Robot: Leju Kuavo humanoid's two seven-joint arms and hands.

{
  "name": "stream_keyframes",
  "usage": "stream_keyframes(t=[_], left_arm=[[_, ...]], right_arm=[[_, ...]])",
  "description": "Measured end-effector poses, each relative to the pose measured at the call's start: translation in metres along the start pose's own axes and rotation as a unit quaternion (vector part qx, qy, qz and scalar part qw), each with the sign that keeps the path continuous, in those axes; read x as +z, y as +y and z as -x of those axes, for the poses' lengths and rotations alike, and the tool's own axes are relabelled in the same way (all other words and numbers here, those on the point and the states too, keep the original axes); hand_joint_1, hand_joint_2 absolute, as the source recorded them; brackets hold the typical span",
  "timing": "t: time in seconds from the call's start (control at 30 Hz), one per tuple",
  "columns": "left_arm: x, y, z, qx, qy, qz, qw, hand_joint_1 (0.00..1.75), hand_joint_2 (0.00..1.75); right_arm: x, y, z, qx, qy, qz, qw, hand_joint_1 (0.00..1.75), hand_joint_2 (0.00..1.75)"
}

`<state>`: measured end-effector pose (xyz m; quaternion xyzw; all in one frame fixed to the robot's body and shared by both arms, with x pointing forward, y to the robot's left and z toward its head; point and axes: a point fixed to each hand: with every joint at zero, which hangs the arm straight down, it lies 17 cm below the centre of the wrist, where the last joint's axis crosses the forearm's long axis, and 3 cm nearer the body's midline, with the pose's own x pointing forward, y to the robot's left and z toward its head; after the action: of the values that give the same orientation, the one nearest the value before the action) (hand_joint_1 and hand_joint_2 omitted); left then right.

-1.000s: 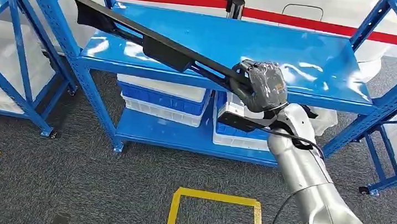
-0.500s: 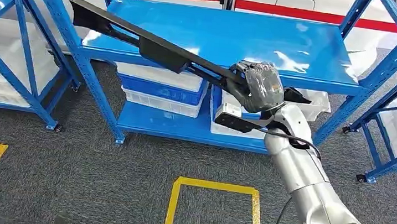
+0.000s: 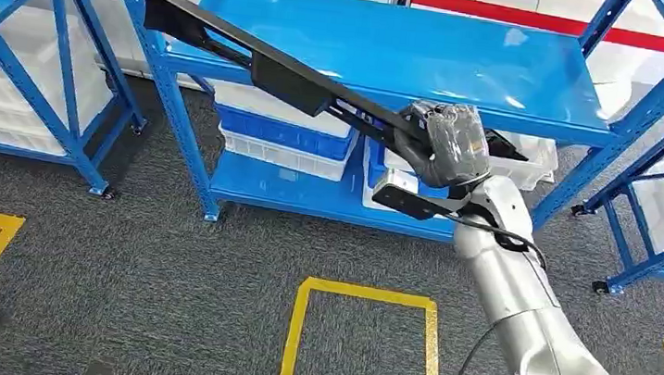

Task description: Take the parts from the cabinet and place them on the table.

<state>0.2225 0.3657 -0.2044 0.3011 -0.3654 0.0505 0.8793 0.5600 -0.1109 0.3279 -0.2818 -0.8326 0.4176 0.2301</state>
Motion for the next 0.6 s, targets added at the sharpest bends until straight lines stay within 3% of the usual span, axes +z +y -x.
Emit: stream_keyframes(t=[0.6], left_arm=[[0.000, 0.005, 0.005, 0.001, 0.006, -0.006, 1.000, 0.00, 1.75]], right_arm=[[-0.001, 0.008, -0.011, -0.013, -0.009, 0.001, 1.000, 1.75, 1.75]])
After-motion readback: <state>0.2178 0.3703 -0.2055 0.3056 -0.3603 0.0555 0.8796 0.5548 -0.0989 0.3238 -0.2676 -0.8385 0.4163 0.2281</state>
